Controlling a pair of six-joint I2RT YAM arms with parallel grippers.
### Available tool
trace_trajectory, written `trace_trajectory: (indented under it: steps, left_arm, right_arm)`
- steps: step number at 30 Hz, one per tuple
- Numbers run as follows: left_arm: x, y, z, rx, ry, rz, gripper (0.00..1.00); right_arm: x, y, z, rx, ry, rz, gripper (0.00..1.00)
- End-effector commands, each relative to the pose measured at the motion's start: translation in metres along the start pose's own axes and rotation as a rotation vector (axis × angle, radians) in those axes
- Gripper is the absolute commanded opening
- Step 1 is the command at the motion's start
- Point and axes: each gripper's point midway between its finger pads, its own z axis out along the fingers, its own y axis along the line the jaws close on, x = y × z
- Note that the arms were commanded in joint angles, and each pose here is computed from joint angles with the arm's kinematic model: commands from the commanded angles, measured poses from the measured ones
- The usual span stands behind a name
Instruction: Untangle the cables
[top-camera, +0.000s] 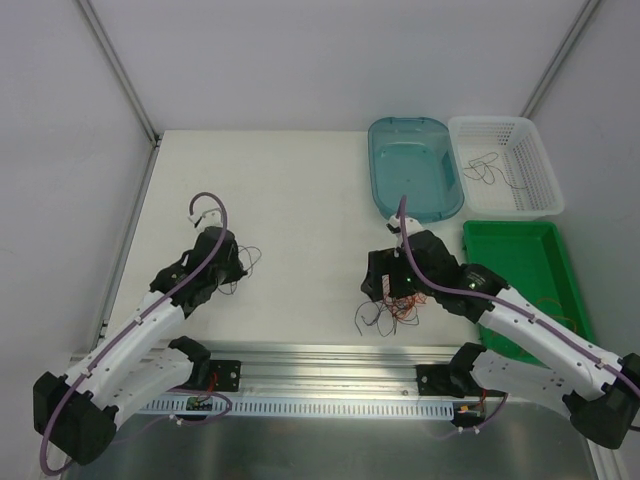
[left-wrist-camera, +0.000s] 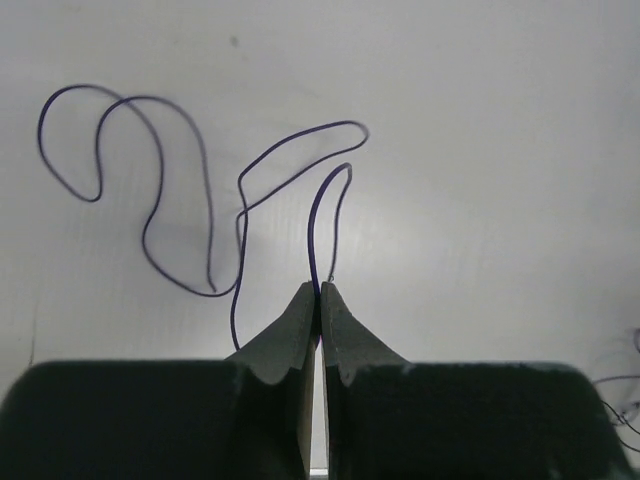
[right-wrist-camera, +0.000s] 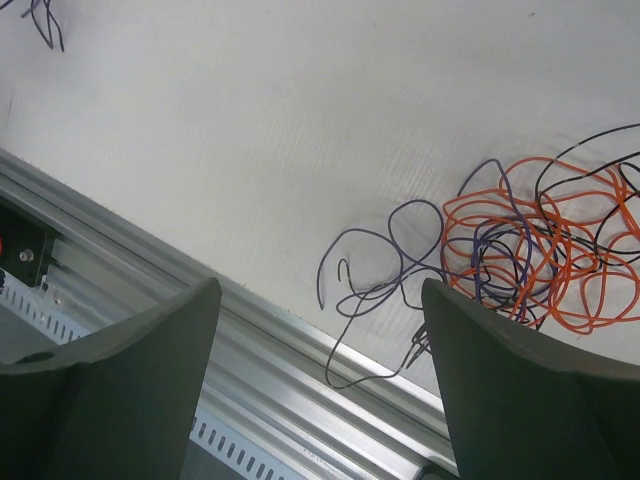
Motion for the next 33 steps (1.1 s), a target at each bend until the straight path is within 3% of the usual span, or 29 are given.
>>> trace_trajectory:
  steps: [1, 3, 5, 6, 8, 9, 11, 13, 16, 25, 26, 31, 33]
  left_arm:
    - [0.010, 0.039, 0.016, -0.168, -0.011, -0.106, 0.00]
    - [0.017, 0.050, 0.023, -0.203, -0.003, -0.132, 0.00]
    - [0.022, 0.062, 0.027, -0.245, -0.002, -0.151, 0.08]
    - [0.023, 0.066, 0.028, -0.261, -0.009, -0.160, 0.19]
    - [0.026, 0.076, 0.029, -0.292, -0.010, -0.192, 0.31]
    - [0.027, 0.079, 0.030, -0.301, -0.011, -0.204, 0.48]
    - [0.028, 0.088, 0.030, -0.330, -0.019, -0.228, 0.65]
    - [0.029, 0.093, 0.030, -0.348, -0.025, -0.250, 0.80]
    - [0.035, 0.100, 0.032, -0.372, -0.013, -0.289, 0.96]
    - [0.054, 0.085, 0.058, -0.331, 0.153, -0.240, 0.99]
    - [0.058, 0.086, 0.061, -0.337, 0.173, -0.237, 0.98]
    - [0.068, 0.086, 0.070, -0.348, 0.220, -0.229, 0.90]
    - [0.070, 0.086, 0.074, -0.355, 0.237, -0.227, 0.79]
  right_arm:
    - [-0.007, 0.005, -0.014, -0.022, -0.038, -0.048, 0.86]
    - [-0.004, 0.006, -0.014, -0.032, -0.036, -0.056, 0.87]
    - [0.002, 0.006, -0.014, -0.039, -0.027, -0.061, 0.87]
    - [0.004, 0.007, -0.013, -0.046, -0.024, -0.061, 0.87]
    - [0.007, 0.009, -0.013, -0.060, -0.021, -0.065, 0.87]
    - [0.008, 0.010, -0.013, -0.066, -0.022, -0.067, 0.87]
    - [0.009, 0.013, -0.015, -0.082, -0.026, -0.071, 0.87]
    - [0.008, 0.014, -0.017, -0.097, -0.035, -0.078, 0.87]
    - [0.007, 0.020, -0.024, -0.139, -0.051, -0.088, 0.87]
    - [0.014, 0.011, -0.031, -0.122, -0.054, -0.107, 0.88]
    - [0.014, 0.010, -0.034, -0.121, -0.065, -0.107, 0.91]
    - [0.012, 0.000, -0.042, -0.089, -0.105, -0.100, 0.97]
    - [0.008, -0.003, -0.047, -0.077, -0.135, -0.097, 1.00]
